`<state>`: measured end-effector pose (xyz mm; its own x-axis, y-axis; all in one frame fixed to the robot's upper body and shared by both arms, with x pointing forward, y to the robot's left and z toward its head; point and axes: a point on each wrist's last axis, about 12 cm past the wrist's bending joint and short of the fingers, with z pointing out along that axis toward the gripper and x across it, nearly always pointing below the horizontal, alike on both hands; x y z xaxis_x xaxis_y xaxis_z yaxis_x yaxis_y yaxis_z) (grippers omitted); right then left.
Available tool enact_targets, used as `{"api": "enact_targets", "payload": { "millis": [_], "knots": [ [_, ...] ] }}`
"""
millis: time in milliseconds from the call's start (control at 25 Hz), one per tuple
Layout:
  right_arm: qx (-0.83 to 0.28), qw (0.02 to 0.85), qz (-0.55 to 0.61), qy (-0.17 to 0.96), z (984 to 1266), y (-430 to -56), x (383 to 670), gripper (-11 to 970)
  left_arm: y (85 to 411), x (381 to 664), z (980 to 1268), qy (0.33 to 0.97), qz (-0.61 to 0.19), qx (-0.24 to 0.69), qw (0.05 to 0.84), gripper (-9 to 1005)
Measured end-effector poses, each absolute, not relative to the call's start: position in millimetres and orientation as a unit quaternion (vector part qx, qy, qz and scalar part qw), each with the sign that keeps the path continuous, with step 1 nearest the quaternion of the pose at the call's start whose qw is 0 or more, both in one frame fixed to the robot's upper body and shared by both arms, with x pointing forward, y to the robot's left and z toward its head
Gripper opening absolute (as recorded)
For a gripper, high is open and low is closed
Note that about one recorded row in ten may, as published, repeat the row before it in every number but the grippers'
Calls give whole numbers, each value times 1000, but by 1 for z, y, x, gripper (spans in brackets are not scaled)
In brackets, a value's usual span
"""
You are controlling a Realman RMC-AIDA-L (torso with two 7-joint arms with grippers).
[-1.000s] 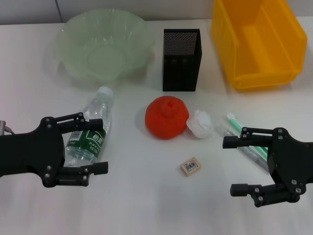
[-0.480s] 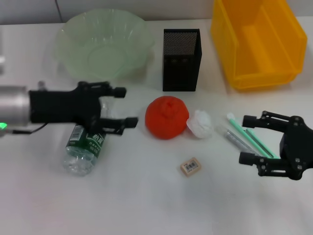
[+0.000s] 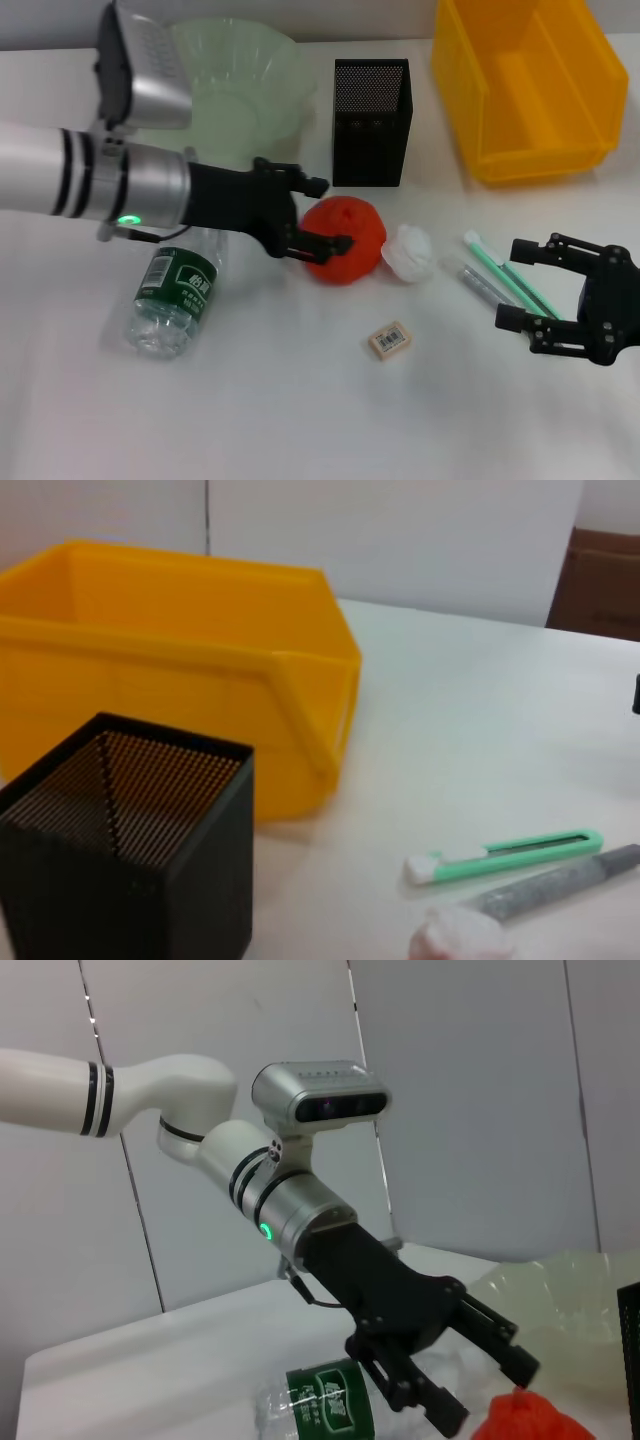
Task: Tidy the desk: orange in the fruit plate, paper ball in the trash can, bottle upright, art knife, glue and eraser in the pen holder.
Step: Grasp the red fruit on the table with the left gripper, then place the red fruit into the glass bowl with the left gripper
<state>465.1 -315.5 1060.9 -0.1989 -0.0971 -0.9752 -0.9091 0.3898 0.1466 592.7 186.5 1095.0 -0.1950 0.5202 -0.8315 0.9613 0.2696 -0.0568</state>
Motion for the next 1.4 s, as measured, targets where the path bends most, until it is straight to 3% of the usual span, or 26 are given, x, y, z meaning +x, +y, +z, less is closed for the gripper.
{"api": "enact_targets", "payload": {
  "millis": [480, 680, 1200, 1320, 1360, 1400],
  "knots": [
    [-380, 502, 397, 667, 1059, -315, 466, 805, 167, 592, 1083, 710, -268, 526, 385, 751],
    [-381, 502, 397, 667, 1059, -315, 466, 804, 169, 590, 1079, 711, -265, 525, 386, 534],
    [-380, 504, 397, 667, 1060, -315, 467, 791, 178, 583, 1092, 701, -292, 485, 434, 230],
    [-379, 506, 396, 666, 1060, -315, 468, 788, 209, 583, 1115, 685, -293, 393, 539, 195],
    [-379, 506, 396, 665, 1061, -315, 468, 787, 209, 583, 1115, 685, -293, 393, 539, 189],
    [-380, 506, 397, 665, 1061, -315, 468, 786, 230, 587, 1125, 675, -287, 332, 593, 182]
  ]
}}
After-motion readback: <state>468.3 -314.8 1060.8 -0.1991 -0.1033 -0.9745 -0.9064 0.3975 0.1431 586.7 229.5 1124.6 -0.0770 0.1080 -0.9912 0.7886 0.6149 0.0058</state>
